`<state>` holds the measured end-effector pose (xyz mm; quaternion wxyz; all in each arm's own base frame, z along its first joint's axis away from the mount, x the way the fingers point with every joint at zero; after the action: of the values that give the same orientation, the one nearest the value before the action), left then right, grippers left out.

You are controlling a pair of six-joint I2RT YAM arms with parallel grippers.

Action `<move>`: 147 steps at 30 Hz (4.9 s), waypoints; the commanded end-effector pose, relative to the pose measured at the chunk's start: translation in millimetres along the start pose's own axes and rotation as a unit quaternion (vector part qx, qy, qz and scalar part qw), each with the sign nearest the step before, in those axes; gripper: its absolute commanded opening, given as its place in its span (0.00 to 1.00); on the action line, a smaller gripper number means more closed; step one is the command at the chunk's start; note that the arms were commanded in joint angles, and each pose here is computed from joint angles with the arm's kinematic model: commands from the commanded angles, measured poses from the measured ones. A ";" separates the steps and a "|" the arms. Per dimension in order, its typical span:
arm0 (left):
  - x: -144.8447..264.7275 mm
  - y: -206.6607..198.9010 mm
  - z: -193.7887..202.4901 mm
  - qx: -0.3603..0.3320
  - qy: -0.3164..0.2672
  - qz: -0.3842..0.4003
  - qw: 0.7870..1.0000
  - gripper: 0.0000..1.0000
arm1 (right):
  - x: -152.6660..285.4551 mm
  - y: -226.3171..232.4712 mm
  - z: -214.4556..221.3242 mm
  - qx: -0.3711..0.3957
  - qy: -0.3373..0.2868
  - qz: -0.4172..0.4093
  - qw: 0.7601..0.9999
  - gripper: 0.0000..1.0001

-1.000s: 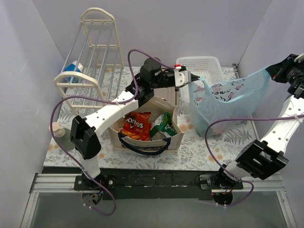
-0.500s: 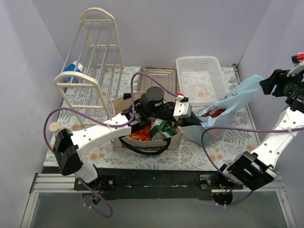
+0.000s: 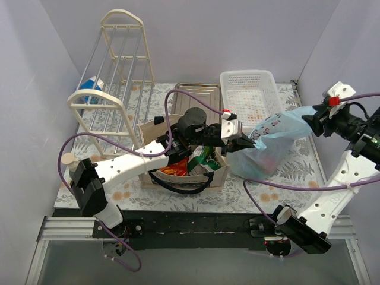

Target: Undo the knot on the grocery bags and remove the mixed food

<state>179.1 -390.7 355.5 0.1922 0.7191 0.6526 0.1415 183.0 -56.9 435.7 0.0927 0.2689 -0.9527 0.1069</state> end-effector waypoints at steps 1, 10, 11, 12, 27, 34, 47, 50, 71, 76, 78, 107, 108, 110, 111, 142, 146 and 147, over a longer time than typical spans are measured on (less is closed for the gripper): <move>-3.2 9.7 -13.6 -0.012 -0.016 -0.013 1.000 0.00 | -19.7 24.9 41.1 -0.045 0.033 -0.086 0.995 0.48; -15.1 13.2 -21.5 -0.018 -0.031 0.002 0.999 0.00 | -68.6 20.7 70.5 -0.104 0.049 -0.084 0.990 0.34; -15.4 13.1 -22.7 -0.018 -0.031 0.002 0.999 0.00 | -76.6 25.3 70.1 -0.097 0.050 -0.092 0.990 0.33; -15.2 13.7 -24.1 -0.020 -0.033 0.001 0.999 0.00 | -83.0 22.5 67.2 -0.079 0.037 -0.082 0.993 0.33; 7.2 18.0 -40.0 -0.090 -0.008 -0.034 0.995 0.87 | -86.4 69.7 183.4 -0.055 0.260 -0.067 0.962 0.26; 32.5 49.9 -54.8 -0.115 0.052 -0.177 0.976 0.98 | -51.3 86.5 192.1 0.032 0.273 -0.066 0.959 0.26; -21.1 64.9 71.6 0.215 0.168 -0.114 0.955 0.97 | -51.5 84.4 165.4 -0.002 0.238 -0.048 0.970 0.27; -21.1 54.8 97.1 0.246 0.184 -0.111 0.945 0.98 | -51.7 85.0 163.6 -0.006 0.231 -0.046 0.972 0.27; 10.6 100.6 143.1 0.254 0.200 -0.146 0.935 0.00 | -45.2 90.2 208.8 0.051 0.294 -0.064 0.952 0.27; 28.2 125.0 111.7 0.217 0.166 -0.163 0.948 0.00 | -32.2 88.8 214.0 0.068 0.347 -0.063 0.933 0.27; 28.4 124.4 103.8 0.208 0.154 -0.146 0.955 0.00 | -27.1 87.3 209.9 0.071 0.357 -0.057 0.929 0.27; -40.1 32.7 183.4 0.289 0.274 -0.115 0.910 0.40 | -68.1 87.3 191.0 -0.017 0.242 -0.095 0.965 0.27; -37.9 33.6 184.1 0.280 0.279 -0.122 0.910 0.10 | -66.8 88.2 197.6 -0.015 0.259 -0.101 0.960 0.27; -32.5 41.8 183.8 0.271 0.287 -0.150 0.906 0.00 | -63.6 88.4 204.3 0.007 0.281 -0.116 0.953 0.27; -27.7 53.1 177.1 0.265 0.275 -0.163 0.910 0.00 | -57.9 90.8 209.3 0.007 0.305 -0.124 0.944 0.27; -11.7 81.0 110.9 0.317 0.194 -0.146 0.917 0.73 | -81.7 75.9 146.1 -0.009 0.197 -0.144 0.970 0.20; -21.7 64.6 122.1 0.329 0.198 -0.108 0.917 0.77 | -89.8 75.0 174.2 -0.017 0.224 -0.138 0.965 0.20; -23.7 60.6 126.8 0.332 0.202 -0.103 0.916 0.78 | -90.7 74.5 177.8 -0.013 0.225 -0.134 0.965 0.20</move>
<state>306.7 -425.2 275.3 -0.1681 0.5958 0.7843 0.0408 188.8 5.7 240.5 0.3456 0.3745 -0.8508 0.1278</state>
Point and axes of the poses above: each gripper's point midway between its finger pads, its own x axis back along the fingers, its own y axis along the line the jaws close on, z = x × y, the point moved 8 cm from there along x, back along the fingers, and after that the axes turned 15 degrees about -x, right-handed, at the moved point
